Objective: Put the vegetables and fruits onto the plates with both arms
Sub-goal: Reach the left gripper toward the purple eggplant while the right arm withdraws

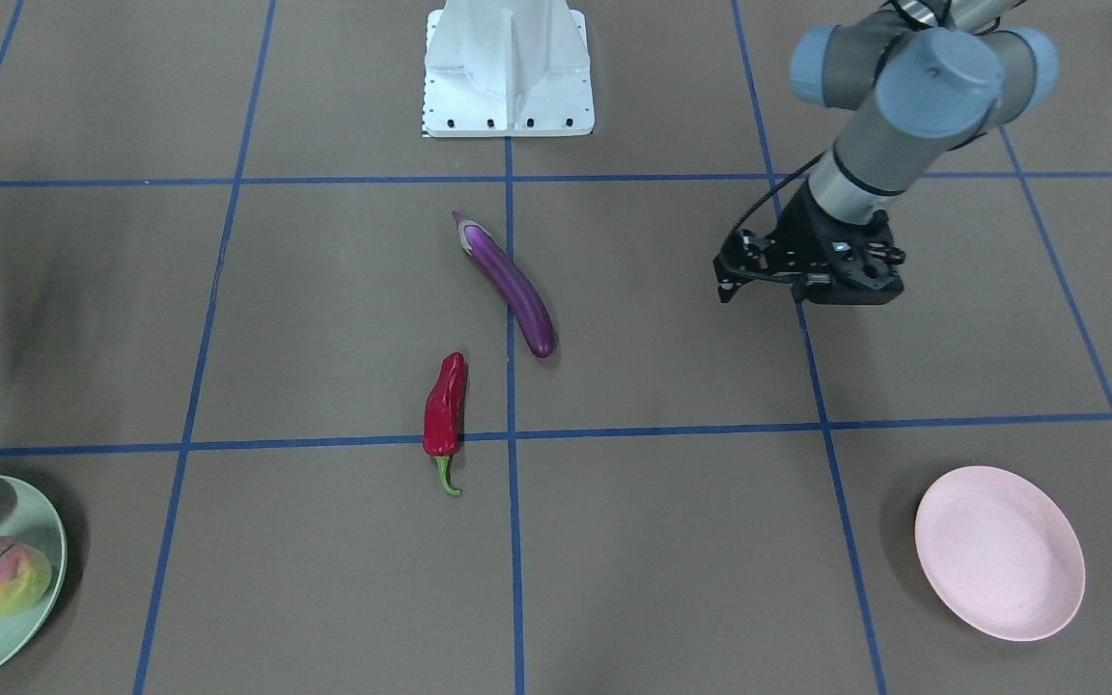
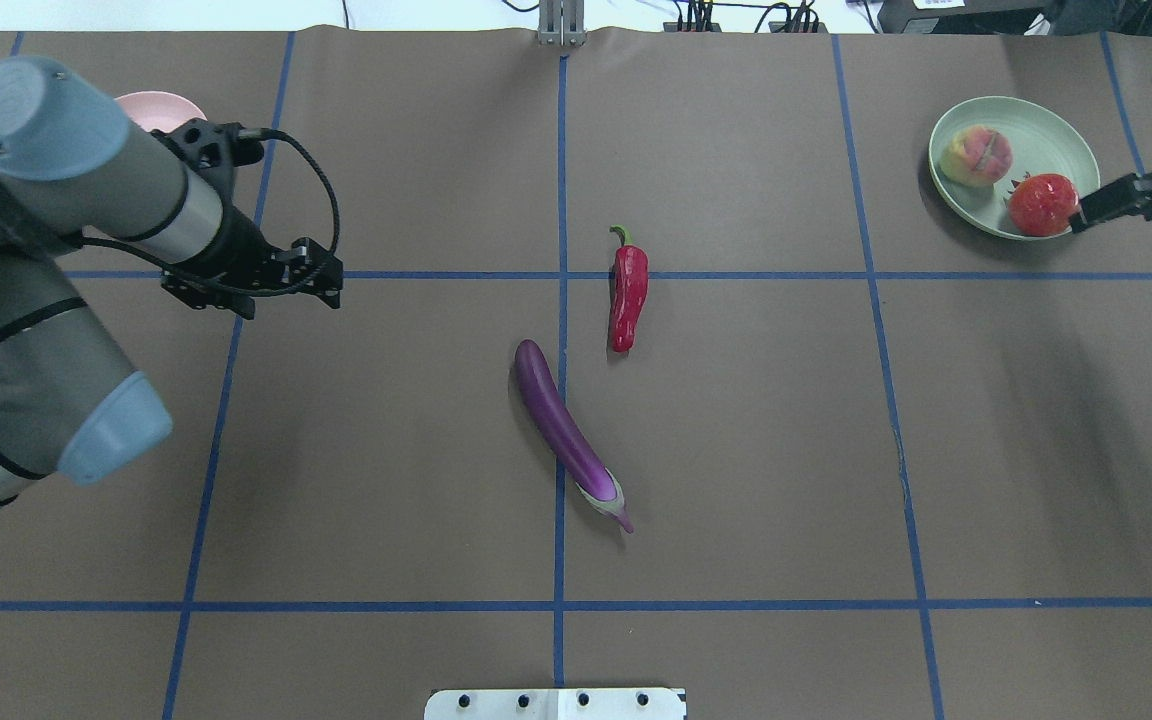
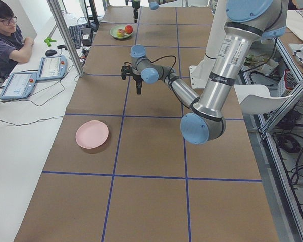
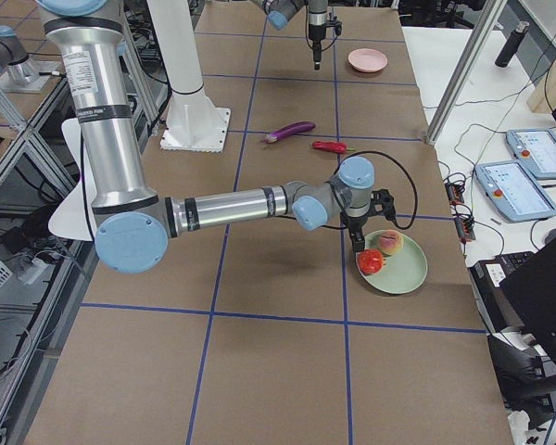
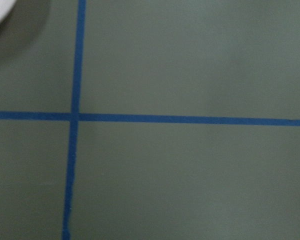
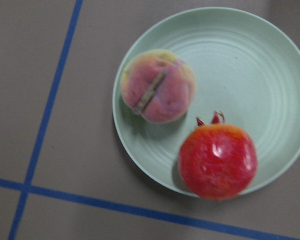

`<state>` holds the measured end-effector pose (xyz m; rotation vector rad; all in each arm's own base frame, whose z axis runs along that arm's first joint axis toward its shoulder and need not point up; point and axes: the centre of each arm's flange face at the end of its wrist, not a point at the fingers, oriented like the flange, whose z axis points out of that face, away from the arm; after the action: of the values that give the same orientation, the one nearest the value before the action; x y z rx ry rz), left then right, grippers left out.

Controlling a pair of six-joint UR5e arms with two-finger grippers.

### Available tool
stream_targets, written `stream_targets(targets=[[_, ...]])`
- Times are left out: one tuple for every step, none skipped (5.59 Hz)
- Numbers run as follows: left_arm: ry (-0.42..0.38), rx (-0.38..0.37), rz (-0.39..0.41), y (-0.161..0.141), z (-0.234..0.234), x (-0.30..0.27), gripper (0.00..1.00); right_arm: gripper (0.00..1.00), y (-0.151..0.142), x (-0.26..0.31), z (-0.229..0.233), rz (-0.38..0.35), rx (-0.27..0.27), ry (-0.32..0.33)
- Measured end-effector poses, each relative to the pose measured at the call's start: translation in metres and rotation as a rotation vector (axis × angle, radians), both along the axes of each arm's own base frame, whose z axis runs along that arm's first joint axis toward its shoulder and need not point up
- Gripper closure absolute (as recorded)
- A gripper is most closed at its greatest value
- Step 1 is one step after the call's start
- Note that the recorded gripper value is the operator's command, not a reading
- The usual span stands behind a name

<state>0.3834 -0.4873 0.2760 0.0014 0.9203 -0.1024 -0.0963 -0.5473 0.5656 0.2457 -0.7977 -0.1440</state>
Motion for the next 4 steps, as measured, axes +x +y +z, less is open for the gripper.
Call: stream_targets(targets=[[-0.050,-0.065,-0.008,0.013,-0.043,0.036,0.00,0.00,0.042,0.044,0.040,-0.030,0.012,0.029],[-0.080,-0.124,-0.044,0.027,-0.072,0.066,0.00,0.00,0.083,0.078,0.075,-0.033,-0.026,0.016],[-0.099,-0.187,-0.093,0.035,-0.091,0.098,0.00,0.00,0.127,0.108,0.104,-0.016,-0.086,-0.033],[-0.126,-0.218,-0.130,0.042,-0.101,0.133,0.00,0.00,0.165,0.125,0.113,-0.001,-0.130,-0.068]])
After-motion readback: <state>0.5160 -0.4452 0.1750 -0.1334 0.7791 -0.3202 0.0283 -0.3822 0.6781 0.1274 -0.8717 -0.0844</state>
